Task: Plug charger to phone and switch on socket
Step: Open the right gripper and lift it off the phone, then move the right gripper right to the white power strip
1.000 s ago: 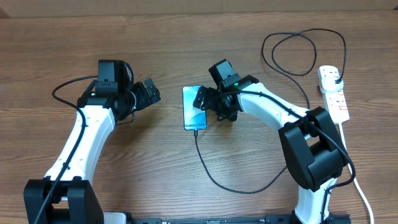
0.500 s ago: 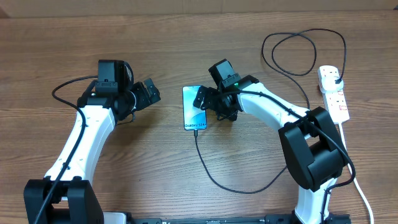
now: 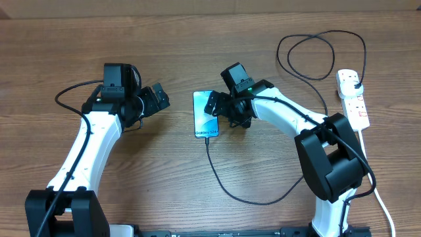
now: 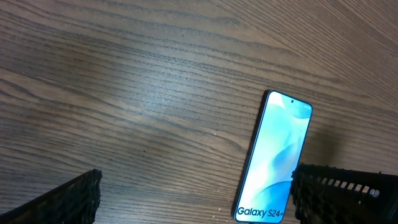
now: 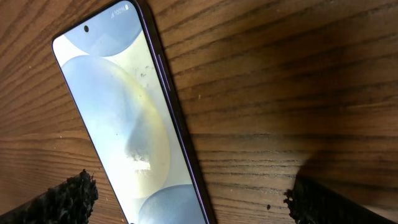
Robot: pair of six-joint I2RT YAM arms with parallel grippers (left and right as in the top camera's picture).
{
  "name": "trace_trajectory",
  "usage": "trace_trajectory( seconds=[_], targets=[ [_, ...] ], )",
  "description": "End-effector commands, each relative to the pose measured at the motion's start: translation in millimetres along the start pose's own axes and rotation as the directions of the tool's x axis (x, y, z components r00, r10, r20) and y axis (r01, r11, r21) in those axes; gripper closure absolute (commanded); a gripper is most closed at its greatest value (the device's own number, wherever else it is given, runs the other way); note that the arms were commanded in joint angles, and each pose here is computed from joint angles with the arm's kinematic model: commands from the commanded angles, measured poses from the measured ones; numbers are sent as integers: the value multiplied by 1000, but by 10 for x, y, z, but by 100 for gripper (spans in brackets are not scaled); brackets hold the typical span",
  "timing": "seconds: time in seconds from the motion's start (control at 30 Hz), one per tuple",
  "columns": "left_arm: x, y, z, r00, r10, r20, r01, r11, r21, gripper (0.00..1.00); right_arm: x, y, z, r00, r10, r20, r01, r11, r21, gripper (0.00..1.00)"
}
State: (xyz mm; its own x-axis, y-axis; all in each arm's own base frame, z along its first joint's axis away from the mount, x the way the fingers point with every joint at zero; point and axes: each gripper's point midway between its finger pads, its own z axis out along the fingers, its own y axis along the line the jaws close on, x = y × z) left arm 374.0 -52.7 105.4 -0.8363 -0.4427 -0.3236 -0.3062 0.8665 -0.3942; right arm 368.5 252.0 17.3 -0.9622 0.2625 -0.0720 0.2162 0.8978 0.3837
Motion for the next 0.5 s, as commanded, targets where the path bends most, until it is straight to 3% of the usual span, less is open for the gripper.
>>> trace_trajectory(
  seconds=[0.0,0.27,0.37,0.47],
  targets=[
    [-39,-23,-58,999,32,23,-32,999,2,0,68,-214,103,1000,18,-17,-17,998,67,0],
    [-39,-22,-58,999,32,22,-32,999,1,0,63,-231,100,1000,23,-18,-22,997,70,3],
    [-39,-22,-58,999,32,22,-32,999,1,0,57,-235,99,999,28,-17,-27,997,70,26],
    [-39,-23,-58,999,32,23,-32,999,2,0,49,-243,98,999,50,-11,-49,996,74,56]
  ],
)
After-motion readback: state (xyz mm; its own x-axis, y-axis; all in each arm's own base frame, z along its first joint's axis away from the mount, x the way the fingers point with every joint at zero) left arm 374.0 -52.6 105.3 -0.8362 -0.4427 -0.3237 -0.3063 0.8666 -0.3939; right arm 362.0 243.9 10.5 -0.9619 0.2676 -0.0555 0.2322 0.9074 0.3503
